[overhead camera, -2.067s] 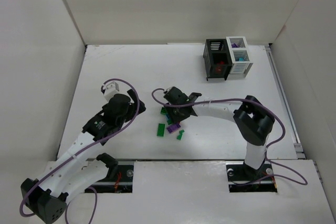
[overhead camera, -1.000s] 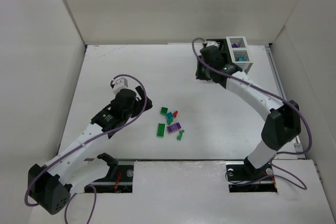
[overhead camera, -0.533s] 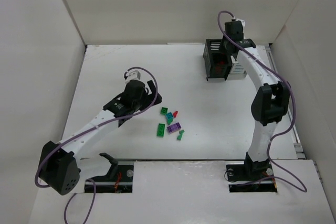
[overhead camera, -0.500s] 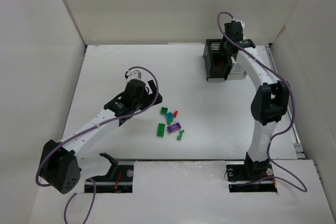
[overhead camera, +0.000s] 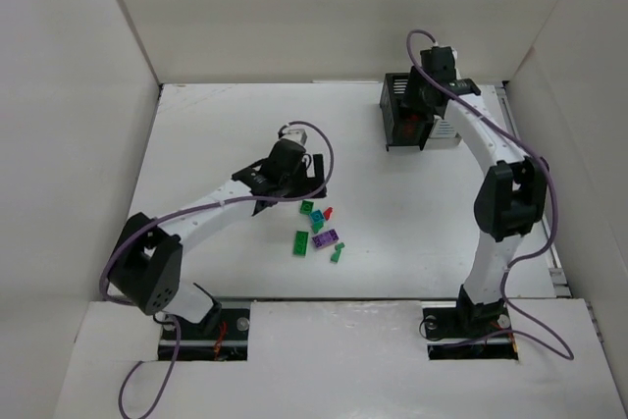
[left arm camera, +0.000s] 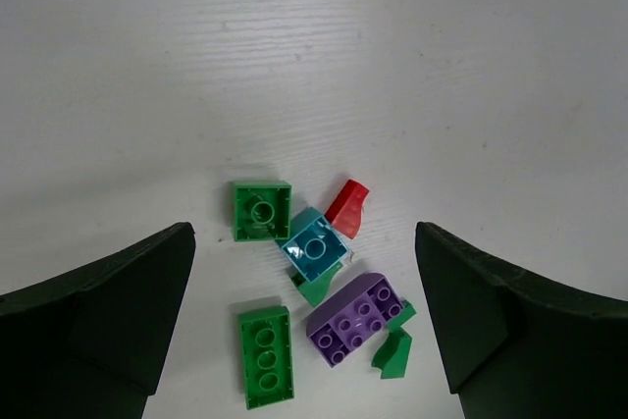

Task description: Sort the legos into containers by color

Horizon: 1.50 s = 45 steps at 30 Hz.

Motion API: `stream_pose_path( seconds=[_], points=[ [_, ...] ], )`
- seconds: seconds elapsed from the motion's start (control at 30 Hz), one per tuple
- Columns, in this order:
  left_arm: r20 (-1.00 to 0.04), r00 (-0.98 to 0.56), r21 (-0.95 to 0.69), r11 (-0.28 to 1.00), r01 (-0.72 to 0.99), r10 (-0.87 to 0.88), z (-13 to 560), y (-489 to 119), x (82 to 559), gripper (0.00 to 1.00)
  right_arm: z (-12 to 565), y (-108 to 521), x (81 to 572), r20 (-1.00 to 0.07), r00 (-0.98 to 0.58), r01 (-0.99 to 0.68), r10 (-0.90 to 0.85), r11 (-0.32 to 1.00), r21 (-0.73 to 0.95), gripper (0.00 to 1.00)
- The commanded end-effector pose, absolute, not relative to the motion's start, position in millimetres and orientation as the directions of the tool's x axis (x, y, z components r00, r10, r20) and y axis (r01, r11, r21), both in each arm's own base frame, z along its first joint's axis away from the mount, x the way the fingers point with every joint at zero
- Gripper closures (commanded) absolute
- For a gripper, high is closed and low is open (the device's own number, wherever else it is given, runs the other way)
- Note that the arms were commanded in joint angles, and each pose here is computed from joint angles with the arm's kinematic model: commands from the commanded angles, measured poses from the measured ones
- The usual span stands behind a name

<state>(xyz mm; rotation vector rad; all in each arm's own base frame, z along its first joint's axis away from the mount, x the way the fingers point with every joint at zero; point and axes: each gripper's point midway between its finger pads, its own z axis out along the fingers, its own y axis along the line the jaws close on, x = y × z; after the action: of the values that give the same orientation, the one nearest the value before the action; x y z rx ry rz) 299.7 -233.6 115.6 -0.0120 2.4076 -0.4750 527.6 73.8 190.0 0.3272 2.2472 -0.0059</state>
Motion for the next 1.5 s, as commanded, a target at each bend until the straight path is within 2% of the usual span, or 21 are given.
stream_pose_path(
  seconds=[0.0,0.07,0.13,0.2,0.33,0.6,0.63,0.93,1.2,1.47],
  points=[
    [-0.698,-0.716,-0.308,0.902,0.302,0.001,133.5,-258.4,312.0,0.07,251.8,78.8,510.0,-0.821,-0.511,0.19,0.254,0.965,0.18,0.35],
    [-0.715,-0.693,-0.289,0.863,0.415,0.093,129.9,-269.7,310.5,0.15,243.1,84.2,496.5,-0.814,-0.525,0.167,0.248,0.968,0.187,0.35],
    [-0.71,-0.689,-0.284,0.836,0.47,0.147,121.5,-278.2,310.4,0.19,253.7,84.0,481.9,-0.822,-0.505,0.155,0.262,0.965,0.212,0.35],
    [-0.723,-0.663,-0.251,0.822,0.512,0.192,118.9,-282.1,316.0,0.26,239.9,88.9,467.4,-0.804,-0.534,0.143,0.261,0.965,0.219,0.35],
    [-0.704,-0.634,-0.173,0.79,0.589,0.319,101.0,-302.6,311.0,0.27,236.7,91.2,446.5,-0.796,-0.546,0.132,0.263,0.965,0.228,0.35],
    [-0.642,-0.647,-0.083,0.803,0.591,0.41,73.0,-305.6,316.0,0.3,216.3,93.7,428.2,-0.766,-0.585,0.136,0.266,0.963,0.231,0.35],
    [-0.637,-0.65,-0.068,0.81,0.582,0.413,69.2,-303.2,317.7,0.34,211.7,93.3,426.5,-0.761,-0.593,0.138,0.264,0.964,0.227,0.35],
    [-0.601,-0.67,0.001,0.839,0.543,0.435,51.4,-296.3,307.2,0.47,212.2,89.5,417.9,-0.767,-0.584,0.144,0.266,0.964,0.225,0.35],
    [-0.559,-0.694,0.032,0.848,0.529,0.454,30.3,-288.7,289.2,0.47,216.0,87.4,417.4,-0.774,-0.574,0.149,0.268,0.963,0.222,0.35],
    [-0.544,-0.706,0.062,0.861,0.505,0.453,20.5,-283.3,287.6,0.54,212.1,87.1,415.9,-0.769,-0.581,0.151,0.266,0.964,0.219,0.35]
  ],
)
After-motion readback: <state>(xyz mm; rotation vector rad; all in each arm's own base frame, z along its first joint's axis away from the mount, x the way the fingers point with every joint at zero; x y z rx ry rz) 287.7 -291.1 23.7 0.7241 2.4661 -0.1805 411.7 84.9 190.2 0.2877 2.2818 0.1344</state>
